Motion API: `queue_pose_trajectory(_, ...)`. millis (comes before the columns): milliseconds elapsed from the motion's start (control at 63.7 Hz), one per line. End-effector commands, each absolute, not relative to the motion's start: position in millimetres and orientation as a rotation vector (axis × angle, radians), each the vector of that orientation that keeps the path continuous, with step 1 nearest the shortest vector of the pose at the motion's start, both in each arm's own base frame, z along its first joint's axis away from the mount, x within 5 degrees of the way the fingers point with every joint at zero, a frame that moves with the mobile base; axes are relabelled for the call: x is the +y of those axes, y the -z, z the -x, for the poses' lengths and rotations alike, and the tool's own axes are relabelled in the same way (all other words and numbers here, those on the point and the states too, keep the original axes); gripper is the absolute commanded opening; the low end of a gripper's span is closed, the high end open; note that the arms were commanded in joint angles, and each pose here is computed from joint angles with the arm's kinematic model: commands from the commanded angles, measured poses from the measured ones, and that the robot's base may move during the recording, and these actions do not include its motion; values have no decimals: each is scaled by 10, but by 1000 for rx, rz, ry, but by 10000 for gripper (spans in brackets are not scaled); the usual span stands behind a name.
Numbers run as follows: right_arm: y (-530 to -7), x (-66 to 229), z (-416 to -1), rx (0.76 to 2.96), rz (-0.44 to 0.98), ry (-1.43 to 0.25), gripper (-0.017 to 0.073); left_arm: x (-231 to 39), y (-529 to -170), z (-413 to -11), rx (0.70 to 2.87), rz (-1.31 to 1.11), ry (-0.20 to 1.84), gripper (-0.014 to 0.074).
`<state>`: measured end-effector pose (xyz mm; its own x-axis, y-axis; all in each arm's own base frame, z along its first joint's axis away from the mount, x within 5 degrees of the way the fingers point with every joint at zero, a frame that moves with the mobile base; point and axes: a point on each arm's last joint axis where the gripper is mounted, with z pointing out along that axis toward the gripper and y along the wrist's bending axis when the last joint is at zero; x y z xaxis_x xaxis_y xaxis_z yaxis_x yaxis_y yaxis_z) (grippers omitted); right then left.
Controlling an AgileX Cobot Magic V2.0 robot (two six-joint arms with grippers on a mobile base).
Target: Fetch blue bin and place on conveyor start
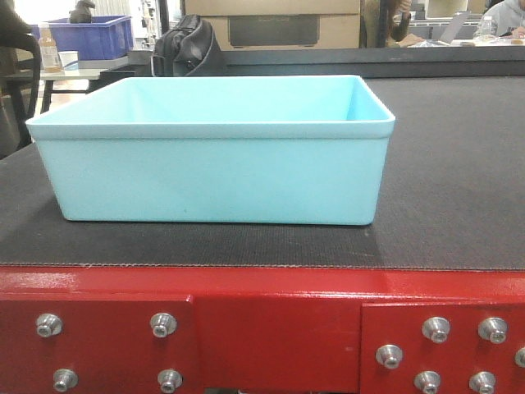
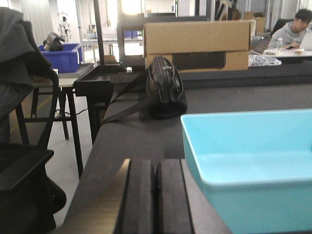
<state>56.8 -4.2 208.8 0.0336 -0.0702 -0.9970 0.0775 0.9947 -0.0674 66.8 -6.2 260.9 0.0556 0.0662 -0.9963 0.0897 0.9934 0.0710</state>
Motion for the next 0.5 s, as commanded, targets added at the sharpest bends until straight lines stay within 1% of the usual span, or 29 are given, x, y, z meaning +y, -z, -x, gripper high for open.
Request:
queue_pose_trajectory(0,-2115,-47,-561,1503,-11,124,-165,-54,-2495,-602,1490,-129,6,-111)
queue_pose_trajectory(141,-2115,-47,-561,1503,-11,124,-165,-49,-2287,-536,1467,-103,35,-111)
queue_pose_trajectory(251,-2115,-47,-561,1503,-11,124,-165,-53,-2122,-558,1509,-75,70,-111)
queue_pose_trajectory(361,-2115,-47,-561,1503,-11,124,-165,-48,-2137,-559,1479,-22,116,-111)
queue_pose_trajectory(487,-2115,-47,-561,1503,-11,124,-165,-23,-2149,-559,1465,12,82,-111)
